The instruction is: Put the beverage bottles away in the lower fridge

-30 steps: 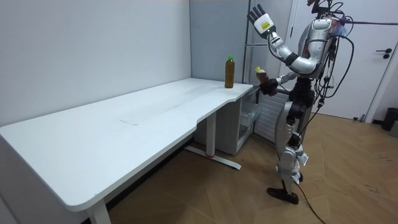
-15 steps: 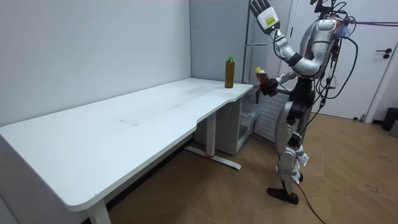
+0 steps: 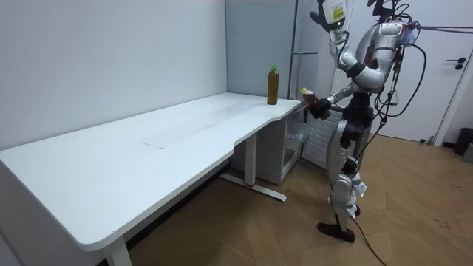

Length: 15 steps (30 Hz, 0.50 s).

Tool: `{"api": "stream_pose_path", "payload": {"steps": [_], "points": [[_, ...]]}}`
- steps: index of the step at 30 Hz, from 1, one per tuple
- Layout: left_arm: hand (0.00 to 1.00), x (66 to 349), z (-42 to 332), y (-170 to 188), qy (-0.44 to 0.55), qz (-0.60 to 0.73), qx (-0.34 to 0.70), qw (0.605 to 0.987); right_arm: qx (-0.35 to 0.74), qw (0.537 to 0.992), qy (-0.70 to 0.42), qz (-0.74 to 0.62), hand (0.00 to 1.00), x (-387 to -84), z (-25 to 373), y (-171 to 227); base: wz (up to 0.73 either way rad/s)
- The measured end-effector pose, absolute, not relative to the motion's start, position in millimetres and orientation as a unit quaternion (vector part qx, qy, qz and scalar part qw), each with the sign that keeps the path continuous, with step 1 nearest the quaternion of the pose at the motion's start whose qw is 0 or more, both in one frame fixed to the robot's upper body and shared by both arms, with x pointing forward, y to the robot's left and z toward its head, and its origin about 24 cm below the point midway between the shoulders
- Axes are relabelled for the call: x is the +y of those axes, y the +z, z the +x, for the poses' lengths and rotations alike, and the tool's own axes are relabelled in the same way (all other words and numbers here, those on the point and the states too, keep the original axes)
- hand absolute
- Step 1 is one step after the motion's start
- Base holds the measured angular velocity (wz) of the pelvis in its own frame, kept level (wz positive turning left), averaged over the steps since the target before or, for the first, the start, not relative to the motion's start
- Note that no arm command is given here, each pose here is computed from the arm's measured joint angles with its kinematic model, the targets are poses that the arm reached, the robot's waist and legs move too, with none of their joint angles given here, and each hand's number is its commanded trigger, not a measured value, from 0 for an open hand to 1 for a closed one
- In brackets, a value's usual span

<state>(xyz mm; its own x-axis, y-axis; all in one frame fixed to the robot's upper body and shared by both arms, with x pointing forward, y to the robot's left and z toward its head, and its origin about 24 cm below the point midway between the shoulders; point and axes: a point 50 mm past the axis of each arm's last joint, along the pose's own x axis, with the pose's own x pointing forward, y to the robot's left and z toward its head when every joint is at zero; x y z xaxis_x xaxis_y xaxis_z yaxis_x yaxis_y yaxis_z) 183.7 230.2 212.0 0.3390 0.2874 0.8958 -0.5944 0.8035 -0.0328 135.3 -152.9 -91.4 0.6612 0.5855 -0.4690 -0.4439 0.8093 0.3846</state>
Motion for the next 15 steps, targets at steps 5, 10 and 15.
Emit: {"api": "stream_pose_path", "payload": {"steps": [5,10,15], "points": [[0.00,259.9,186.8,178.0,0.350,0.148,-0.419,0.825,0.305,0.910,0.255,0.121,1.00,-162.4,134.6,-91.5,0.01],[0.00,289.9,184.7,121.4,0.411,0.126,-0.273,0.860,0.295,0.921,0.227,0.119,1.00,-169.9,141.7,-86.7,0.00],[0.00,304.9,175.0,45.2,0.459,0.051,-0.080,0.883,0.309,0.919,0.214,0.119,1.00,-168.7,141.3,-89.2,-0.02]]}}
